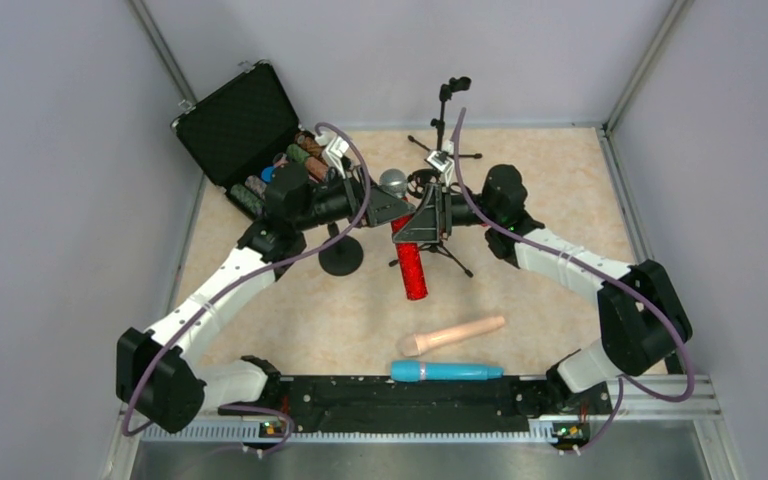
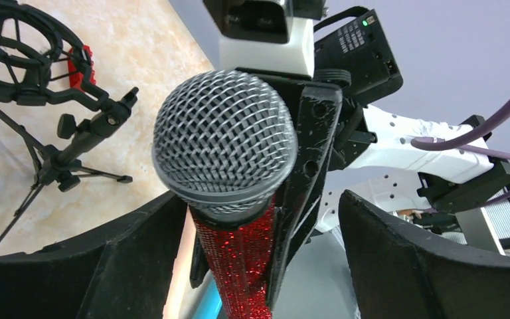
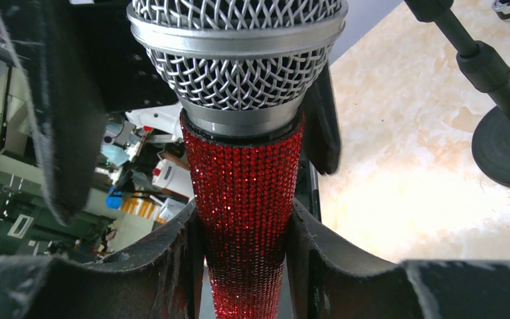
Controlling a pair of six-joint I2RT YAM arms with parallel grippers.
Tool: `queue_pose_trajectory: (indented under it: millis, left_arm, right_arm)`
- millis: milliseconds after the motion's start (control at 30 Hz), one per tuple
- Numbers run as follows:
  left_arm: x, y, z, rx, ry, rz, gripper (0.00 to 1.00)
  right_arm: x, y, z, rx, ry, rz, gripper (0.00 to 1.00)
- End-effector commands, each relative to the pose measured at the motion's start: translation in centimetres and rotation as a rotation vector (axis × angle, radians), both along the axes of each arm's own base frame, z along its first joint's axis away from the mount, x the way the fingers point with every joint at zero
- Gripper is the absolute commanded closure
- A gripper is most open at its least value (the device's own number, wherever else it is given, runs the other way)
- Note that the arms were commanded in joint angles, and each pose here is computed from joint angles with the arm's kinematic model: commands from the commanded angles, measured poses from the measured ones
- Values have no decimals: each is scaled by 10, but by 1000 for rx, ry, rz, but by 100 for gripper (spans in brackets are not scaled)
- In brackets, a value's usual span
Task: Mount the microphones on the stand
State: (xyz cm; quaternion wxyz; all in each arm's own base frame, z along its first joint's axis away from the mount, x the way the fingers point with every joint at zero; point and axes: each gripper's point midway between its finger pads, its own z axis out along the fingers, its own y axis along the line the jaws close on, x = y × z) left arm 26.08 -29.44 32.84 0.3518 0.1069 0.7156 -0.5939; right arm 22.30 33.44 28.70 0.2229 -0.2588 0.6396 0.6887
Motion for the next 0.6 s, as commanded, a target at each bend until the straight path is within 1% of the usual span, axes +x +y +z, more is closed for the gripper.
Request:
queue_pose_trajectory:
  millis: [0,267,433,567]
  left_arm:
    - [-3,7,28,-36,-101,45,10]
    - [5,23,31,24,-149,163,10]
    - [10,38,33,70,-197,256,10]
    - [9,48,39,86,-248,304,11]
  right_arm:
    - [-2,1,25,32,-117,-4,100]
    - [2,-2,31,-11,-171,-36,100]
    - [11,-9,39,-56,-238,-110,100]
    - [17,-20,49,-50,-271,-165,100]
